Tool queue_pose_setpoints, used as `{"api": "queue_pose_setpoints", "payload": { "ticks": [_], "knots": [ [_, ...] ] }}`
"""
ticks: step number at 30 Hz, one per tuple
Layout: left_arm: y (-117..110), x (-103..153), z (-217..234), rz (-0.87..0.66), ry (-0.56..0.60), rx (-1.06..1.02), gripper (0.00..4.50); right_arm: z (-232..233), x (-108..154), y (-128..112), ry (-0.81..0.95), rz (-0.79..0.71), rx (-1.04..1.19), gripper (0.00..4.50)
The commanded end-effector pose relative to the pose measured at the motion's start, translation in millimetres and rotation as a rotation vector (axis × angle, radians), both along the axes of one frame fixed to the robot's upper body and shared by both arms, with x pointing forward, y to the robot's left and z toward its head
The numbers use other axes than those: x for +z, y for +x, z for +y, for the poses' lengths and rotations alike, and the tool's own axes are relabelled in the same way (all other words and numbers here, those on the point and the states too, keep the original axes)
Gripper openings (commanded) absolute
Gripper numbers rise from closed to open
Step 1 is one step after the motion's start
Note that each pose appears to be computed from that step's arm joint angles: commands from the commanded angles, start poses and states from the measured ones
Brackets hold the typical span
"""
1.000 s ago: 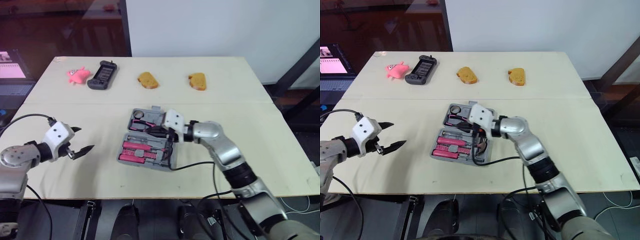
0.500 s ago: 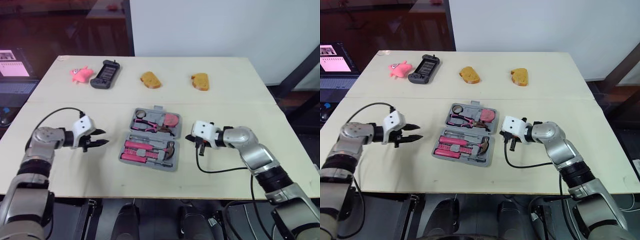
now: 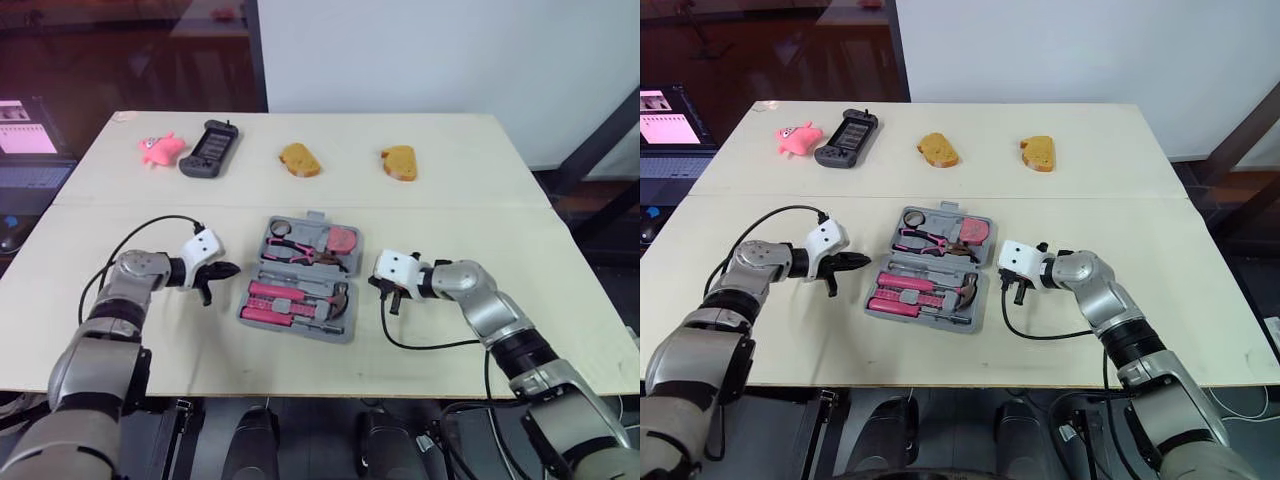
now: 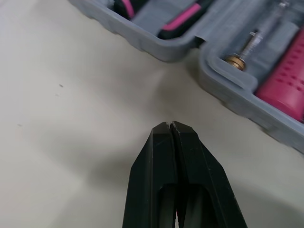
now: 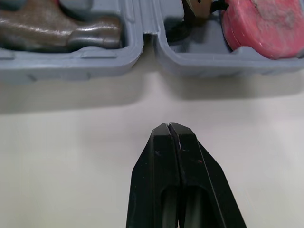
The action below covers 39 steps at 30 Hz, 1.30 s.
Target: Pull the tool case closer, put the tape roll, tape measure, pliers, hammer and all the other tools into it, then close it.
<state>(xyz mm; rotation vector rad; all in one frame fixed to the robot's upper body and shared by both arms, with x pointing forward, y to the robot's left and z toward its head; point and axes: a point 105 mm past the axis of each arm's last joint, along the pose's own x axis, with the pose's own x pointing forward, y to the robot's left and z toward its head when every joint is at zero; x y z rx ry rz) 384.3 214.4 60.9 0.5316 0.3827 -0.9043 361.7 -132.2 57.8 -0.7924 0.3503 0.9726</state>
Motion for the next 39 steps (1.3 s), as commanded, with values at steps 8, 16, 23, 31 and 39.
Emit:
{"api": "queue_pose_setpoints", "payload": {
  "ticks": [8,16,23,31,39],
  "knots": [
    [10.1,-5.1,-32.3,-0.007,0.009,-0.030,0.06,4.1,0.3,8.1,0.004,-0.024,0.018,0.00],
    [1.9,-6.5,-62.3,0.045,-0.060,-0.161,0.06,17.2,5.5,6.6,0.034,-0.036,0.065,0.00],
    [-4.0,-9.0,-62.3,0.073,-0.079,-0.189,0.06,27.8,7.2,0.3,0.045,-0.021,0.115,0.00],
    [-19.2,-18.9,-63.5,0.138,-0.138,-0.239,0.06,27.5,10.7,-7.3,0.011,-0.017,0.172,0.00],
    [-33.9,-29.7,-59.5,0.155,-0.171,-0.258,0.06,39.5,8.4,-21.5,0.018,0.020,0.224,0.00]
  ]
}}
